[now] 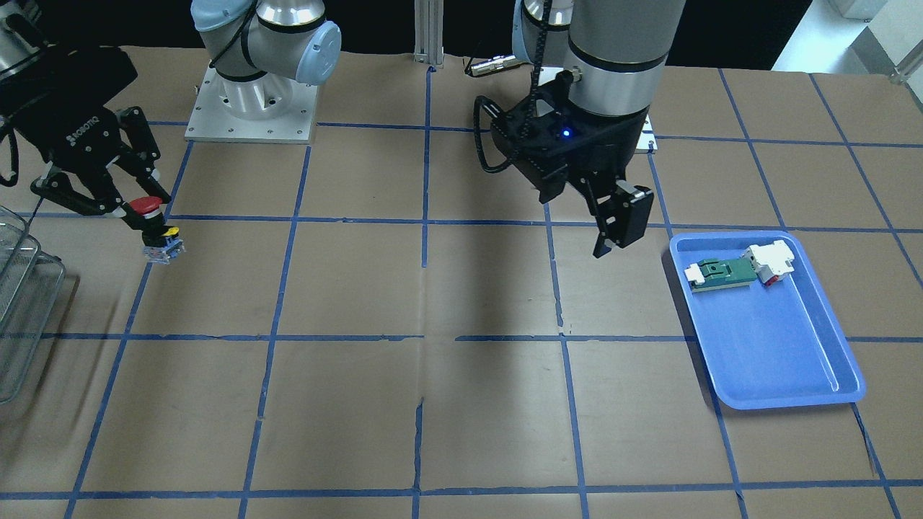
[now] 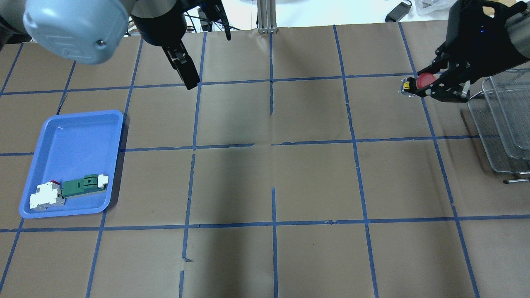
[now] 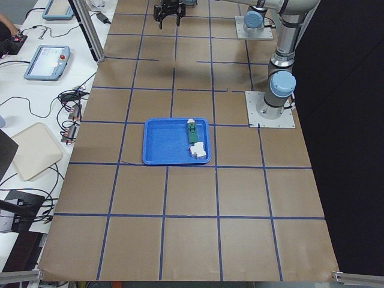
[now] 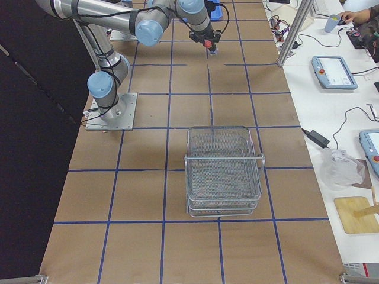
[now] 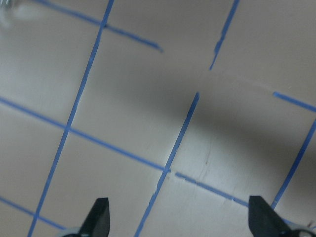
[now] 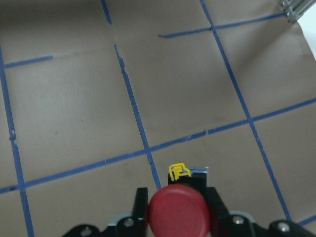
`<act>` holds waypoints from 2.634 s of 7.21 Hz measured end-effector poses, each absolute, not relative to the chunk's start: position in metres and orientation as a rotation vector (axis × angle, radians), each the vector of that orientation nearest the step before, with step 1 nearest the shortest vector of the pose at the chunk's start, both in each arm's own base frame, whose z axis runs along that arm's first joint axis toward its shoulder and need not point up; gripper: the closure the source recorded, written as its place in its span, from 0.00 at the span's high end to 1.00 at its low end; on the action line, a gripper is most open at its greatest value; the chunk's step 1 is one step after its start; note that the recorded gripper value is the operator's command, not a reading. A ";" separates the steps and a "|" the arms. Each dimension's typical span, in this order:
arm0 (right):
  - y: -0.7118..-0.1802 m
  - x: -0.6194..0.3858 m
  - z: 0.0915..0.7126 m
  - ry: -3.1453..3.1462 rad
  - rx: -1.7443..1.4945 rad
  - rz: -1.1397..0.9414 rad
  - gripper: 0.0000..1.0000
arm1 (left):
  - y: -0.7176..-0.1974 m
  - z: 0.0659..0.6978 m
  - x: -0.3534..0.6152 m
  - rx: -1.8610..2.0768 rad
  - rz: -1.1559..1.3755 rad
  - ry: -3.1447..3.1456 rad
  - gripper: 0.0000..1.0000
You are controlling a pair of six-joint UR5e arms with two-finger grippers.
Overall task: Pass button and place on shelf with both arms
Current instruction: 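Open the left gripper and withdraw it while the right gripper carries the button away, then lower the button into the wire mesh basket with the right gripper, then open the right gripper to release the button in the basket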
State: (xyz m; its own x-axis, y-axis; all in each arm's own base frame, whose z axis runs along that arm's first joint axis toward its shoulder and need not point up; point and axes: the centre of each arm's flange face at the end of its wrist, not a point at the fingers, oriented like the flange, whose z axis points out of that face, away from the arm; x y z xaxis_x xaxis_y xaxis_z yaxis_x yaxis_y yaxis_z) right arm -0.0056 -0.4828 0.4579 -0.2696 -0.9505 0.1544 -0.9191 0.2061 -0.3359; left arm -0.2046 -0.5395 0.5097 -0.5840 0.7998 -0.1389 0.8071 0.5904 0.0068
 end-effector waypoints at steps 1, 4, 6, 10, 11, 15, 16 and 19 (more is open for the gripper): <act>-0.488 -0.026 0.449 2.416 -1.897 -0.472 0.00 | -0.538 0.516 -0.184 1.193 -0.095 2.754 1.00; -0.484 -0.123 0.438 2.630 -1.889 -0.223 0.00 | -0.519 0.525 -0.148 0.716 -0.138 2.913 1.00; -0.500 -0.206 0.427 2.732 -1.875 -0.088 0.00 | -0.506 0.533 -0.141 0.450 -0.166 2.973 1.00; -0.529 -0.301 0.403 2.776 -1.801 -0.004 0.37 | -0.487 0.527 -0.138 0.219 -0.171 3.010 1.00; -0.531 -0.304 0.400 2.779 -1.795 -0.001 0.67 | -0.486 0.527 -0.138 0.219 -0.170 3.010 1.00; -0.529 -0.301 0.393 2.796 -1.716 0.003 0.78 | -0.486 0.527 -0.138 0.218 -0.169 3.010 1.00; -0.527 -0.297 0.394 2.798 -1.685 0.005 0.78 | -0.486 0.527 -0.138 0.218 -0.170 3.010 1.00; -0.514 -0.226 0.445 2.860 -1.519 -0.014 0.84 | -0.486 0.527 -0.138 0.218 -0.171 3.010 1.00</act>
